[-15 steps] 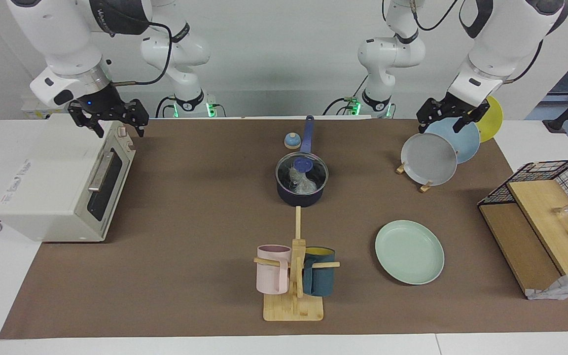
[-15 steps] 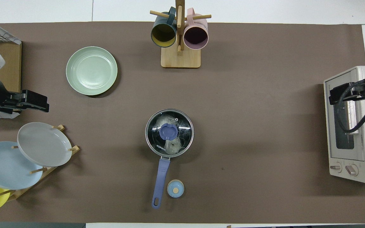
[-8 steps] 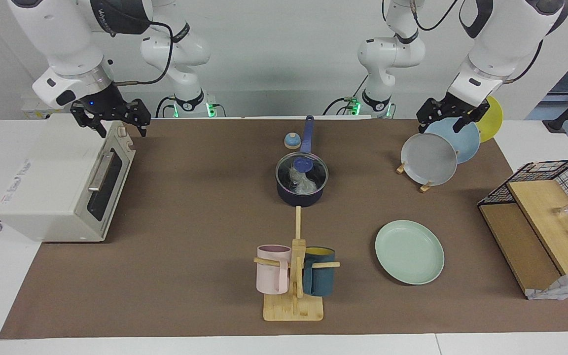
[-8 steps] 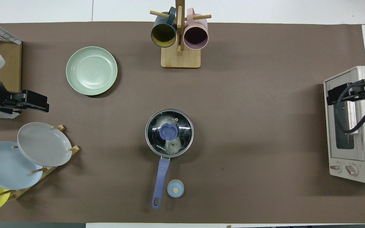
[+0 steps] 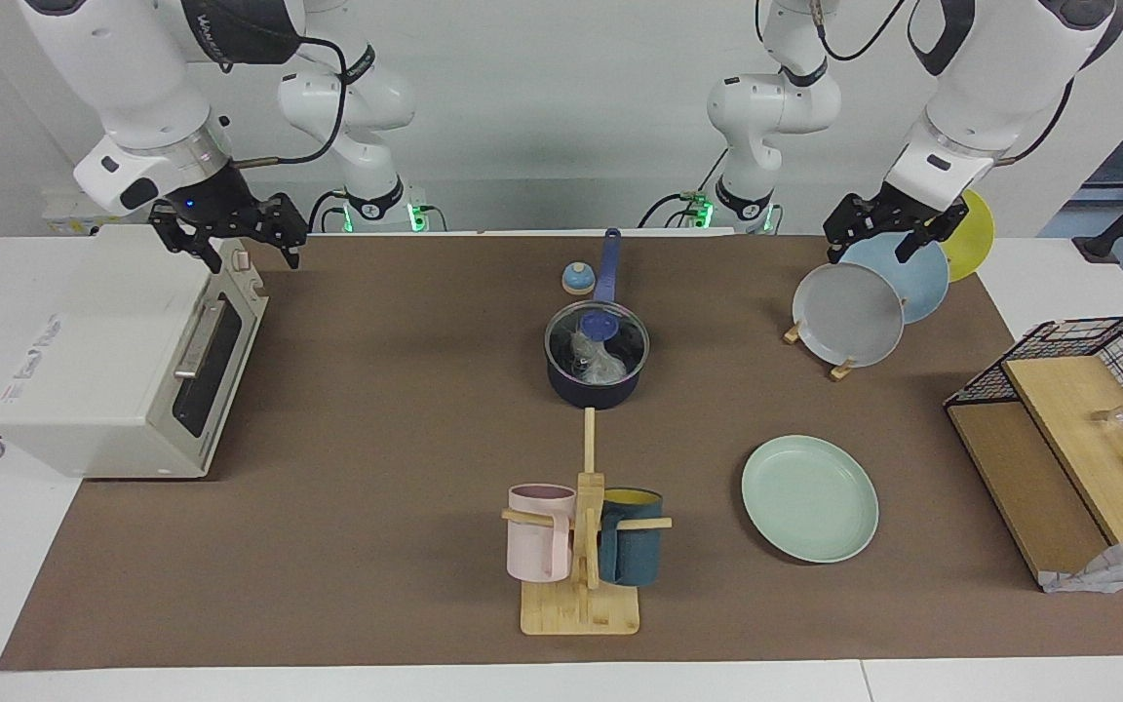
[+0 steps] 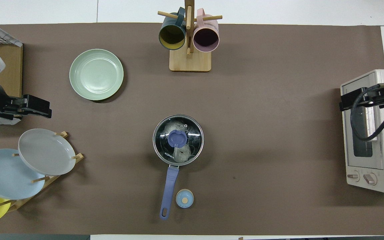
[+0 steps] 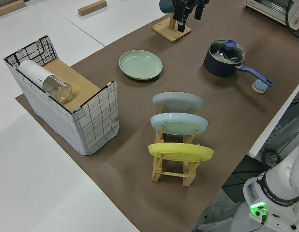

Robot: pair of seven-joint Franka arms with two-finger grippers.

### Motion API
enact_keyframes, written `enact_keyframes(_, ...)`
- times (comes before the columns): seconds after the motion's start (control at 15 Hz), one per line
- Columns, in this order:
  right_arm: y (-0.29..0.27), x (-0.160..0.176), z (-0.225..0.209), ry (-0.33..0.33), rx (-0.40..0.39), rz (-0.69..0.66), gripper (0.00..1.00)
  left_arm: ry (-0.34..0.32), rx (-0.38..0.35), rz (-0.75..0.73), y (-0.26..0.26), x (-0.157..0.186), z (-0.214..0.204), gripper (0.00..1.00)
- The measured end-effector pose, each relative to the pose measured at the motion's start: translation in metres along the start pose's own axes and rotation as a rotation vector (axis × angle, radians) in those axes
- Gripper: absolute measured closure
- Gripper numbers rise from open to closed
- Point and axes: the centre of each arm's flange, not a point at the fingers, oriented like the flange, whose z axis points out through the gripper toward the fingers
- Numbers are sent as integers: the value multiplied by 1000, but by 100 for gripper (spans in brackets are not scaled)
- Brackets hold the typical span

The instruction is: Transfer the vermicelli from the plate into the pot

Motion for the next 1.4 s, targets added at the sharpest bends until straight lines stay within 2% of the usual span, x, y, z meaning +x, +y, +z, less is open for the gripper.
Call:
enact_keyframes(0.6,-1,-3,5,-21,2,0,0,0,0,0,0,0,0,0)
enact_keyframes(1.4,2,-5,1,-14,2,5,0,0,0,0,0,0,0,0)
